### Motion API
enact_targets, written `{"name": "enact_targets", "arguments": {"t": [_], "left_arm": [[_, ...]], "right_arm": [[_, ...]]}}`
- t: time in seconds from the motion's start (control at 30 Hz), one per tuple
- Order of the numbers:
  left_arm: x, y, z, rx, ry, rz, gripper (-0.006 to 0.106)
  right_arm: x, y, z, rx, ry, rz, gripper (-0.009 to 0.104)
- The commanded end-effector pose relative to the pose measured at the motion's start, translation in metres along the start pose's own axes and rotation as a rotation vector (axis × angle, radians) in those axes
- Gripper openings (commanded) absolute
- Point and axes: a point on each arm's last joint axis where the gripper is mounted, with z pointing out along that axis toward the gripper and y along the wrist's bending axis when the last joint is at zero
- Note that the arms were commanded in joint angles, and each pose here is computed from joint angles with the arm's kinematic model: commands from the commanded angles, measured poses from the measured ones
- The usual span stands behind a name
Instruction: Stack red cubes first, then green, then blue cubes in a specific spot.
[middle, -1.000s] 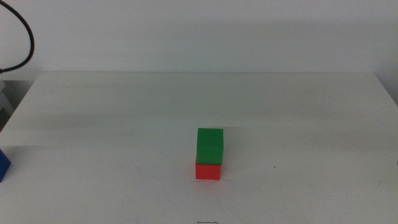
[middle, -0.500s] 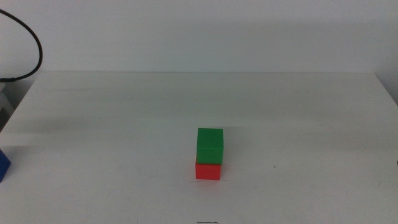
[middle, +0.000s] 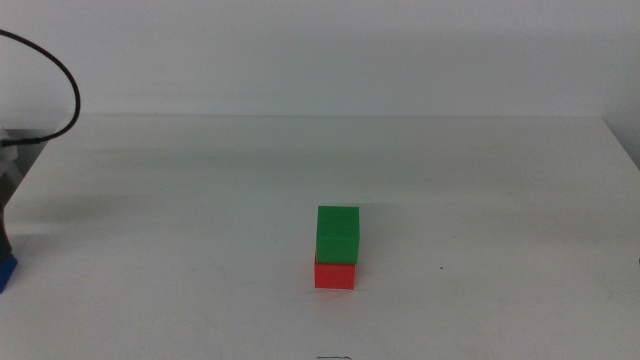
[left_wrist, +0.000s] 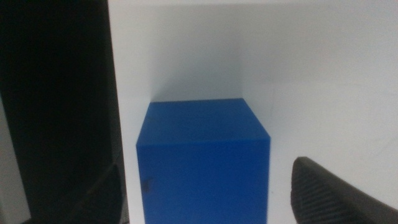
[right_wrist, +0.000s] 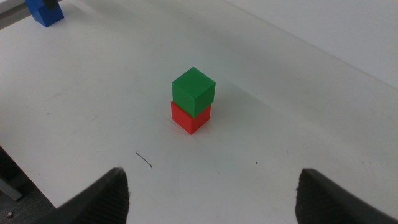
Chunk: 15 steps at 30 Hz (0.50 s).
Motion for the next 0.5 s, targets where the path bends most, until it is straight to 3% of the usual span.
{"name": "enact_targets", "arguments": {"t": [0.0,0.33,0.47], "left_arm": [[-0.006,-0.003,-0.021,-0.023,-0.082,0.009,0.092],[-0.01,0.001,0.0,-0.003,-0.049,0.001,0.091],[-0.01,0.002,0.001,-0.005,-0.052,0.001,0.083]], "right_arm": [[-0.012,-0.002,-0.005,0.019,-0.092,-0.017,0.082],[-0.012,-0.002,-0.005,0.019,-0.092,-0.017,0.082],[-0.012,-0.002,-0.005,0.019,-0.092,-0.017,0.082]]}}
